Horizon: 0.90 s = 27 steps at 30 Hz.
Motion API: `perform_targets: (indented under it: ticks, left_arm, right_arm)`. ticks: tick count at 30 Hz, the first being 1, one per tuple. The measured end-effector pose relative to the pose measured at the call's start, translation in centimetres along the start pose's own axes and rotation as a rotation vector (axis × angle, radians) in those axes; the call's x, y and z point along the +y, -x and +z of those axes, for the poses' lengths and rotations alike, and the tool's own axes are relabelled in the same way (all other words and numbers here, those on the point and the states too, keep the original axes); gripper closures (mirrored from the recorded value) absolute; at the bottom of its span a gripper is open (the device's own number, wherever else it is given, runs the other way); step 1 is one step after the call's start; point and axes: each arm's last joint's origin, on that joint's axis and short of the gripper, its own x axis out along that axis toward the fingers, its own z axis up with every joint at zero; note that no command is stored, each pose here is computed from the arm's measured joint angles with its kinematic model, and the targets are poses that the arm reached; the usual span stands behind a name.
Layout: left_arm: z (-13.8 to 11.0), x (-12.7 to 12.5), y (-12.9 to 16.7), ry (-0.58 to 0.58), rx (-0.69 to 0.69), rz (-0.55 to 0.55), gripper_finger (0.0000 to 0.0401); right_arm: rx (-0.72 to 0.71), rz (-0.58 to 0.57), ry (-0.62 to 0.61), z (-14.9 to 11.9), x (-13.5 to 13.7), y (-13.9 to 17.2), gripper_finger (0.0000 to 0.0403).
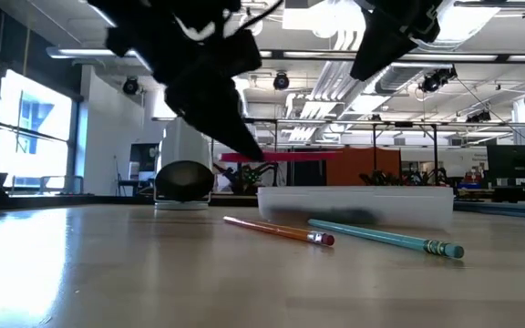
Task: Pick & place school supplies into a supply box
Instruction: Put the pink pen into the supply box
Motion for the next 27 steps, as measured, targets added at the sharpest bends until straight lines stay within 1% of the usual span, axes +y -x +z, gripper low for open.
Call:
perform_targets:
  ticks: [2,4,6,8,10,11,13,15,17,19,21,23,24,27]
  left_arm:
    - [0.7,1.1,-0.8,-0.099,-0.005,-0.037,0.0320]
    - [1.4,2.0,-1.8,-0.173,-0.016,-0.048,0.0315]
    - [1.6,2.9,-2.8,-0.213,0.015,-0.047,0.0312]
    - [2.7,3.5,-4.1,-0.238,-0.009,-0.042,0.0311]
    - [3.3,3.9,-5.0,-0.253,0.005,-0.043,0.0311]
    - [4.1,4.2,-5.6,-0.262,-0.024,-0.039,0.0310]
    - [4.3,4.2,-6.3,-0.286,0.019,-0.056,0.0310]
    - [5.0,4.1,-7.3,-0.293,0.029,-0.046,0.0310]
    - [4.9,4.1,-7.6,-0.298,0.094,-0.047,0.0309]
    - [5.5,4.1,-8.3,-0.298,0.078,-0.019,0.0309]
    - [5.0,4.2,-8.4,-0.301,0.135,-0.009,0.0309]
    - [5.3,4.3,-8.8,-0.301,0.121,0.026,0.0309]
    - [4.9,4.3,-8.8,-0.300,0.153,0.041,0.0309]
    - [4.8,4.4,-8.7,-0.299,0.175,0.083,0.0309]
  right_arm:
    - [0.009,0.003,-0.004,-0.1,0.0,0.0,0.0290]
    - [0.013,0.002,-0.006,-0.1,0.0,0.0,0.0290]
    - [0.013,0.002,-0.006,-0.2,0.0,0.1,0.0290]
    - [0.015,0.001,-0.004,-0.2,0.0,0.1,0.0290]
    - [0.016,-0.001,-0.002,-0.2,0.0,0.1,0.0290]
    - [0.017,-0.002,-0.001,-0.2,-0.1,0.1,0.0290]
    - [0.018,-0.002,0.000,-0.2,-0.1,0.1,0.0291]
    - [0.021,-0.002,-0.001,-0.2,-0.1,0.1,0.0290]
    - [0.024,0.002,-0.001,-0.3,-0.1,0.1,0.0290]
    - [0.028,0.007,-0.003,-0.3,0.0,0.1,0.0290]
    - [0.033,0.015,-0.004,-0.3,0.0,0.0,0.0291]
    - [0.039,0.023,-0.005,-0.3,0.0,0.0,0.0290]
    - [0.042,0.025,-0.005,-0.3,0.1,0.0,0.0290]
    - [0.046,0.032,-0.007,-0.3,0.1,0.0,0.0290]
